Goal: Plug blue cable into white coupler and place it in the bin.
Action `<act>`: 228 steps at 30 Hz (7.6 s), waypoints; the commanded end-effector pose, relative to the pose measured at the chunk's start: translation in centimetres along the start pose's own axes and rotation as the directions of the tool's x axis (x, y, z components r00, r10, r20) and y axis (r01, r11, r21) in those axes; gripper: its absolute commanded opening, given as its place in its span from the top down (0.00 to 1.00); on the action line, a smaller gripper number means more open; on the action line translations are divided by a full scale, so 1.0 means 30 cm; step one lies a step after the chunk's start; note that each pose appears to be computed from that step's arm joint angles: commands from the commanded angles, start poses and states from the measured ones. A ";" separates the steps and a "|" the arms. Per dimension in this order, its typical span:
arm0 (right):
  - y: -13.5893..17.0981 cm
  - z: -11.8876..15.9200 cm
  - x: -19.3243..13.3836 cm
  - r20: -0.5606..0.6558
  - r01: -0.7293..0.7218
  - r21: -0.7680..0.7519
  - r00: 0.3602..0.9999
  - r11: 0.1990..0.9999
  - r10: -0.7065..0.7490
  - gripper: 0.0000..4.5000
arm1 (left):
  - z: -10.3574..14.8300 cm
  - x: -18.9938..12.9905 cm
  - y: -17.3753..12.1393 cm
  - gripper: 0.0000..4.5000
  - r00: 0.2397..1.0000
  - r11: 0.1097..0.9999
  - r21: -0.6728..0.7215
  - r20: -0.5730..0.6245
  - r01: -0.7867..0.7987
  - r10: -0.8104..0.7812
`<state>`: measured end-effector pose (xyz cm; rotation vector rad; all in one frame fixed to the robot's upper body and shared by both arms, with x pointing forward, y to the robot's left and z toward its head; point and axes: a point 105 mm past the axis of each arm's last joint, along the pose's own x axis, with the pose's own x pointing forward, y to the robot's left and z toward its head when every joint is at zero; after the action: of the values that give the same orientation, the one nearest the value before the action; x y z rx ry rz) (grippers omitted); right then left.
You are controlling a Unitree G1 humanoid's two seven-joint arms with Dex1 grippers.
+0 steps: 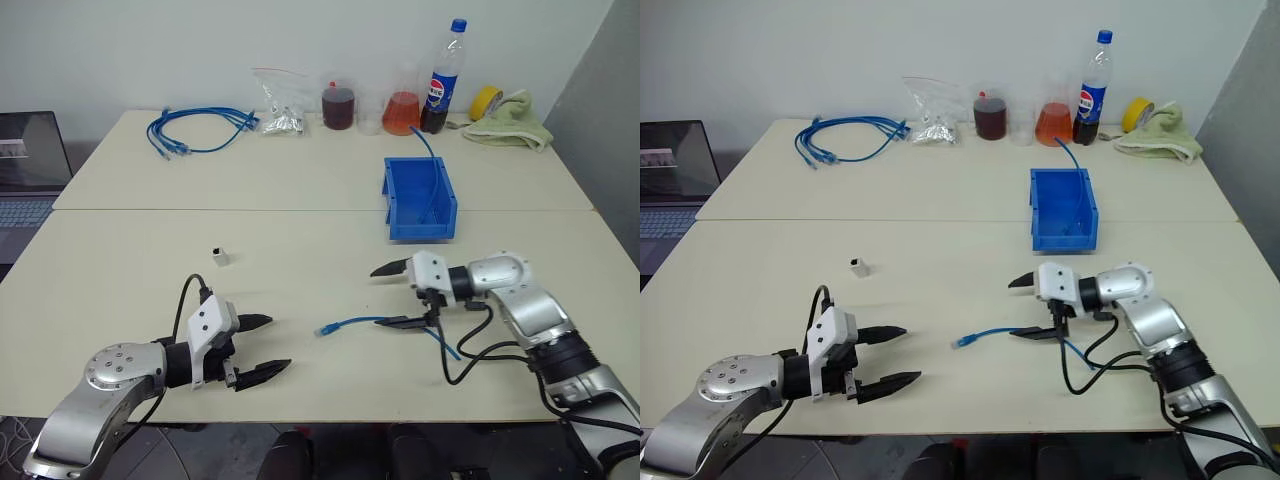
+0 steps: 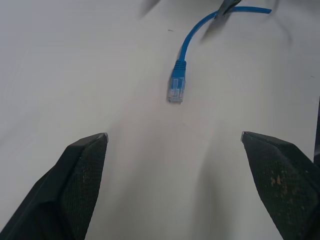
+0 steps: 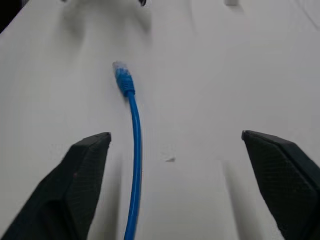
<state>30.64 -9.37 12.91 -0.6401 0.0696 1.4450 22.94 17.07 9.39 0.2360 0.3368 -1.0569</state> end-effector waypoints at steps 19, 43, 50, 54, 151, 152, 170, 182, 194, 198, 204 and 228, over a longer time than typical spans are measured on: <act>0.275 0.106 -0.075 -0.060 0.269 0.296 0.963 0.916 -0.263 0.00 | -0.002 0.193 0.017 0.00 0.995 0.992 0.114 -0.090 0.054 -0.044; 0.261 0.103 -0.085 -0.067 0.338 0.248 0.941 0.908 -0.332 0.00 | -0.096 0.281 -0.069 0.94 0.964 0.977 0.125 -0.222 0.174 -0.143; 0.267 0.127 -0.088 -0.017 0.309 0.315 0.947 0.897 -0.320 0.00 | -0.070 0.290 -0.047 0.95 0.982 0.988 0.098 -0.161 0.118 -0.102; 0.278 0.157 -0.099 0.045 0.251 0.404 0.955 0.879 -0.293 0.00 | -0.027 0.278 -0.019 0.95 0.992 0.995 0.051 -0.093 0.090 -0.085; 0.109 0.265 -0.003 0.467 -0.162 0.678 0.849 0.717 -0.250 0.98 | 0.337 0.141 -0.093 0.53 0.857 0.884 -0.097 0.315 0.458 -0.409; 0.109 0.265 -0.003 0.466 -0.161 0.678 0.849 0.718 -0.250 0.98 | 0.336 0.141 -0.092 0.48 0.857 0.884 -0.096 0.313 0.458 -0.409; 0.097 0.242 -0.022 0.439 -0.116 0.677 0.856 0.727 -0.273 0.98 | 0.295 0.104 -0.033 0.00 0.929 0.963 -0.031 0.273 0.268 -0.249; 0.132 0.174 -0.025 0.355 -0.027 0.676 0.888 0.737 -0.293 0.98 | 0.116 -0.030 0.020 0.00 0.955 0.972 -0.129 0.200 -0.195 0.218; 0.131 0.170 -0.002 0.355 -0.026 0.676 0.887 0.736 -0.294 0.98 | 0.010 -0.234 0.378 0.00 0.654 0.655 -0.065 0.036 -0.753 0.756; 0.126 0.173 0.001 0.359 -0.028 0.670 0.887 0.742 -0.290 0.98 | 0.033 -0.204 0.395 0.00 0.650 0.651 -0.059 0.041 -0.756 0.759; 0.126 0.174 0.001 0.358 -0.028 0.668 0.888 0.743 -0.289 0.98 | 0.053 -0.213 0.420 0.00 0.643 0.645 -0.072 0.046 -0.761 0.764; 0.137 0.190 0.007 0.363 -0.033 0.666 0.887 0.746 -0.286 0.98 | 0.013 -0.196 0.551 0.00 0.864 0.867 0.001 -0.088 -0.498 0.496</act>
<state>25.48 -6.99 14.88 0.2989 0.2118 1.2471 34.75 29.06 11.39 0.2896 0.3554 -0.5099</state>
